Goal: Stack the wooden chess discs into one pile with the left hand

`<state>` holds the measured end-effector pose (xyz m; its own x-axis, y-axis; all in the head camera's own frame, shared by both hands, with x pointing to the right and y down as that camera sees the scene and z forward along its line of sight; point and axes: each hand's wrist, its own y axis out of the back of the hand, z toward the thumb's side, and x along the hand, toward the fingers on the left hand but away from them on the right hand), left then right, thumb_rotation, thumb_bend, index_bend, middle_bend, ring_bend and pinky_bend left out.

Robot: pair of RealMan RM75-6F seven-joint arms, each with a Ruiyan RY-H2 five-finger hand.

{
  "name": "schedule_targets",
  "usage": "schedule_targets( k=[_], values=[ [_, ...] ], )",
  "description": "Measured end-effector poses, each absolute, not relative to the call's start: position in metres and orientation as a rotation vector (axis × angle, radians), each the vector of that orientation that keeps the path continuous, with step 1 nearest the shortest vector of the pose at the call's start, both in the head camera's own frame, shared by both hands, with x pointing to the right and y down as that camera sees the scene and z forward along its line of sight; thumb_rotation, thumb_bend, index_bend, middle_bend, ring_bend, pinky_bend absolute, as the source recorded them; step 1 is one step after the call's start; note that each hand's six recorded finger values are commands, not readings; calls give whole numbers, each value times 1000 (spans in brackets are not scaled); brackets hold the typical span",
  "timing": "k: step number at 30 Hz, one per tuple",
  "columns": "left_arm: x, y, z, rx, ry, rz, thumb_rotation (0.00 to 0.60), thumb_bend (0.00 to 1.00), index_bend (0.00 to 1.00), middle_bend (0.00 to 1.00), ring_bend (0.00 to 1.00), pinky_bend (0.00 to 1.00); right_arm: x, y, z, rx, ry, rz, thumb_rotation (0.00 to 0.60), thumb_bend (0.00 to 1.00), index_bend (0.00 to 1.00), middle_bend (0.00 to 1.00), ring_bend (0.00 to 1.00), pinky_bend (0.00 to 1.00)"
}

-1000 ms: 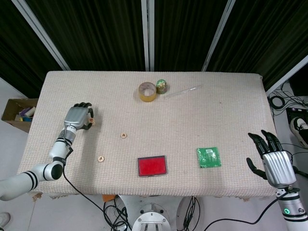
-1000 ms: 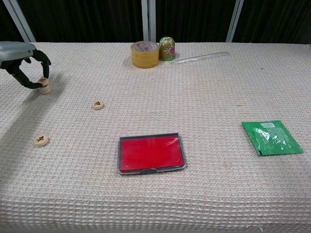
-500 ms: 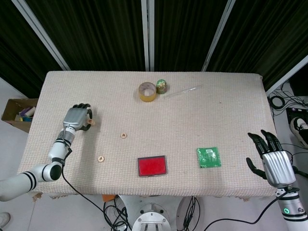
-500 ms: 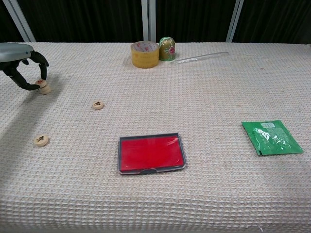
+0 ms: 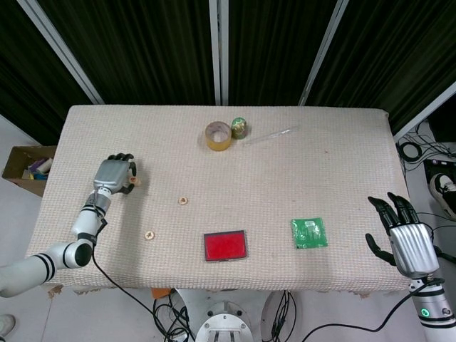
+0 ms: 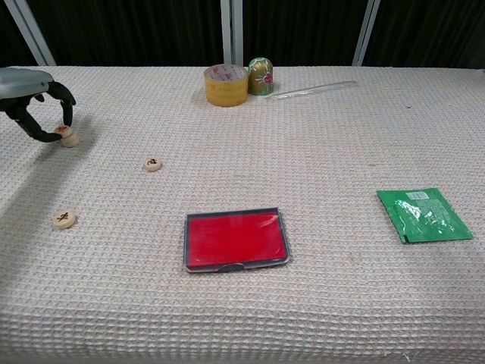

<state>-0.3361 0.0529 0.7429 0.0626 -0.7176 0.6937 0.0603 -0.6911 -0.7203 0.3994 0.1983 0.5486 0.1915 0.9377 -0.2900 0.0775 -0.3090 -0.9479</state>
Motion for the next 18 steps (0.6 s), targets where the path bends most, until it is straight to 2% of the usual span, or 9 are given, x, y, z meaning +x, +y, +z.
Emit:
schedule_targets(
  k=[18],
  values=[
    [-337, 54, 744, -1746, 652, -1695, 600, 313, 426, 136, 106, 168, 400, 198, 549, -1592, -992, 1240, 600, 297, 130, 218, 42, 141]
  ],
)
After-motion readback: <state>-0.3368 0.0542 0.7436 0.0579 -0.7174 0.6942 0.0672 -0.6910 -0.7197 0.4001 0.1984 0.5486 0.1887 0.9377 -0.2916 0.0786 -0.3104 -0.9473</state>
